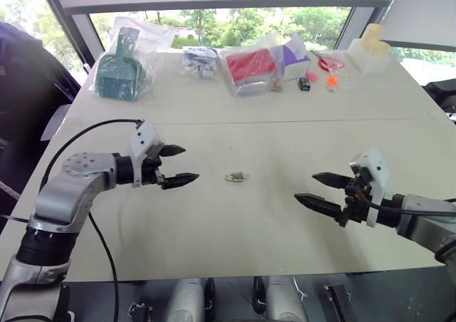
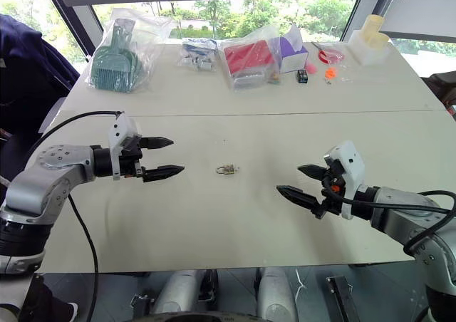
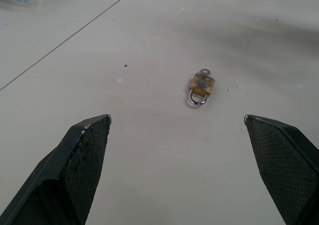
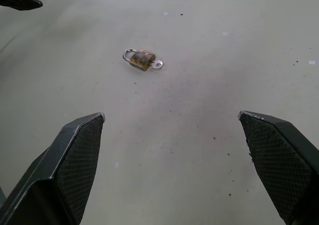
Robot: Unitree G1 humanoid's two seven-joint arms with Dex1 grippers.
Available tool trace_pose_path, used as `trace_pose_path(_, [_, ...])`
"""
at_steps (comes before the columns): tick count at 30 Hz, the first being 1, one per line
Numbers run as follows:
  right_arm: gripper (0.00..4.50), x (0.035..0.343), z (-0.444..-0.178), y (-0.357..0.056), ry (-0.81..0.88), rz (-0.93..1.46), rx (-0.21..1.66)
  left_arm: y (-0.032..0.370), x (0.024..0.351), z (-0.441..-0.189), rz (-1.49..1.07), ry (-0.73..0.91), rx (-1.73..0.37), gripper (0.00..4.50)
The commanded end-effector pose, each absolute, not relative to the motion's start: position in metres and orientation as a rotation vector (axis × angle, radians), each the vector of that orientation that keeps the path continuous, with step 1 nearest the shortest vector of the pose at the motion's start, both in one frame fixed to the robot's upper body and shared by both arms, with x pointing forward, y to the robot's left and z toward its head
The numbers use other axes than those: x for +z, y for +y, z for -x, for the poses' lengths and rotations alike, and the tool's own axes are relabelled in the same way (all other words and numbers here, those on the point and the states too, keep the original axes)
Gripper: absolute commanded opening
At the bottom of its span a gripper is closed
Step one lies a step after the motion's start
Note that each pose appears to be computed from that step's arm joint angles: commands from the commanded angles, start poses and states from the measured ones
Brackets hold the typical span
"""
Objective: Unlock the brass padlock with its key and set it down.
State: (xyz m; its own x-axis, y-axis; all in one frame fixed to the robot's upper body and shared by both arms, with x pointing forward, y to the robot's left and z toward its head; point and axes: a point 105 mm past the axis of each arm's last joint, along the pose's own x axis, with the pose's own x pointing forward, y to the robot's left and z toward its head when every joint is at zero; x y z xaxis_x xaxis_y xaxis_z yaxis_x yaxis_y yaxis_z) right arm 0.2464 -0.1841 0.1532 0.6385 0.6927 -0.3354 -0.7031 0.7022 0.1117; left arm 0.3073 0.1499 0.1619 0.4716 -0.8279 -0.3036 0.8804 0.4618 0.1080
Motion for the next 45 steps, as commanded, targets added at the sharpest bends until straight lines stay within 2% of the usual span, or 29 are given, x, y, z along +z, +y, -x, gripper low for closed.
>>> trace_pose_path(1, [4.48,0.159,-0.246,-0.181,0.334,0.040,0.807,0.147,0.171,-0.305,-0.281,0.187,-1.089,4.50])
trace_pose_path(14, [4.48,0.158,-0.245,-0.175,0.324,0.025,0.807,0.145,0.173,-0.313,-0.355,0.192,-1.125,4.50])
trace_pose_path(22, [4.48,0.161,-0.248,-0.166,0.286,0.009,0.803,0.107,0.191,-0.335,-0.494,0.180,-1.338,4.50])
trace_pose_path(27, [4.48,0.159,-0.254,-0.166,0.250,0.015,0.739,0.052,0.162,-0.355,-0.617,0.279,-1.455,4.50])
trace_pose_path(31, [4.48,0.160,-0.258,-0.167,0.211,0.008,0.687,0.028,0.144,-0.366,-0.635,0.327,-1.443,4.50])
trace_pose_path(37, [4.48,0.157,-0.259,-0.167,0.192,0.007,0.645,0.021,0.116,-0.366,-0.726,0.369,-1.443,4.50])
trace_pose_path(45, [4.48,0.158,-0.265,-0.168,0.164,0.001,0.621,0.028,0.108,-0.359,-0.764,0.406,-1.465,4.50])
